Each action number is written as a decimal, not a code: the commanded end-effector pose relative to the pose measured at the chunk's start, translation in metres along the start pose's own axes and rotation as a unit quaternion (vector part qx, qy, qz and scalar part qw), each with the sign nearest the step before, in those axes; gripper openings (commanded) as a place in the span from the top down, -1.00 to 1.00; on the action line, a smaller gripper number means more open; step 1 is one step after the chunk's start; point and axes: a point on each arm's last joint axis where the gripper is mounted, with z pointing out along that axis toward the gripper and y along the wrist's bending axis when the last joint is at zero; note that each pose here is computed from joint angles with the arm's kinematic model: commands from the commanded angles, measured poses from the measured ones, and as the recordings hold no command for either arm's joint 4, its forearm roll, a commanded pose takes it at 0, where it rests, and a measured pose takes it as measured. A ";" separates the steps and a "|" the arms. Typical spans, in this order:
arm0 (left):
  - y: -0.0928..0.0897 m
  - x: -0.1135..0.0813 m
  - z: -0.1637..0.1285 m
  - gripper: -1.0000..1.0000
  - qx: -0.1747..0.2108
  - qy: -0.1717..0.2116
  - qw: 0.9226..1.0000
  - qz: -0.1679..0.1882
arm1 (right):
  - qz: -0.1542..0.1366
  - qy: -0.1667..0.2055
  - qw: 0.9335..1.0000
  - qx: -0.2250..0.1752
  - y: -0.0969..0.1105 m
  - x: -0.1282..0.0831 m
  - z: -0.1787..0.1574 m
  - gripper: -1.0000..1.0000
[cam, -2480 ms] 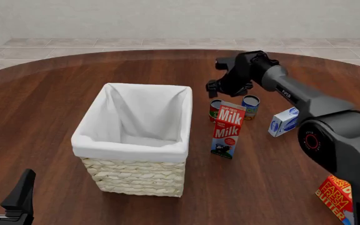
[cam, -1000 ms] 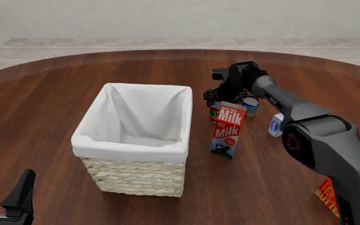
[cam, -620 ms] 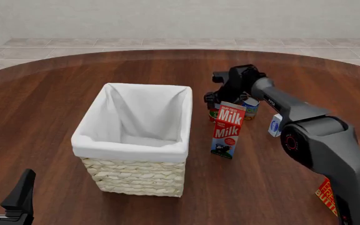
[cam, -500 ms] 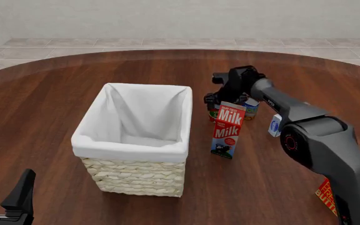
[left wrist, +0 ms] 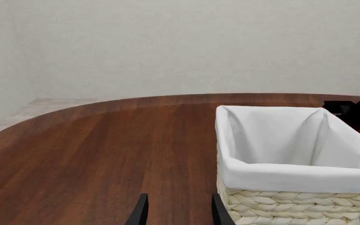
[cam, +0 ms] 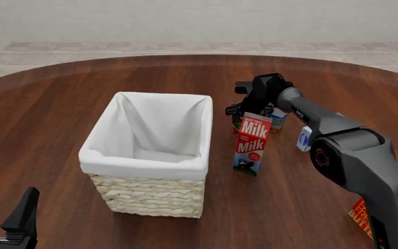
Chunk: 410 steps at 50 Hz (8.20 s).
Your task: Pick up the tomato sauce, and put it in the basket.
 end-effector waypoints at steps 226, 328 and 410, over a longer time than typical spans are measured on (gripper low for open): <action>0.000 0.000 0.000 -1.00 -0.001 0.000 1.000 0.001 | -0.191 -0.141 0.954 -0.182 0.199 0.082 -0.269 1.00; 0.000 -0.001 0.000 -1.00 -0.001 0.000 1.000 0.000 | -0.212 -0.053 0.964 -0.151 0.229 0.092 -0.167 1.00; 0.000 0.000 0.000 -1.00 -0.001 0.000 1.000 0.000 | -0.206 -0.056 0.965 -0.150 0.228 0.089 -0.157 -1.00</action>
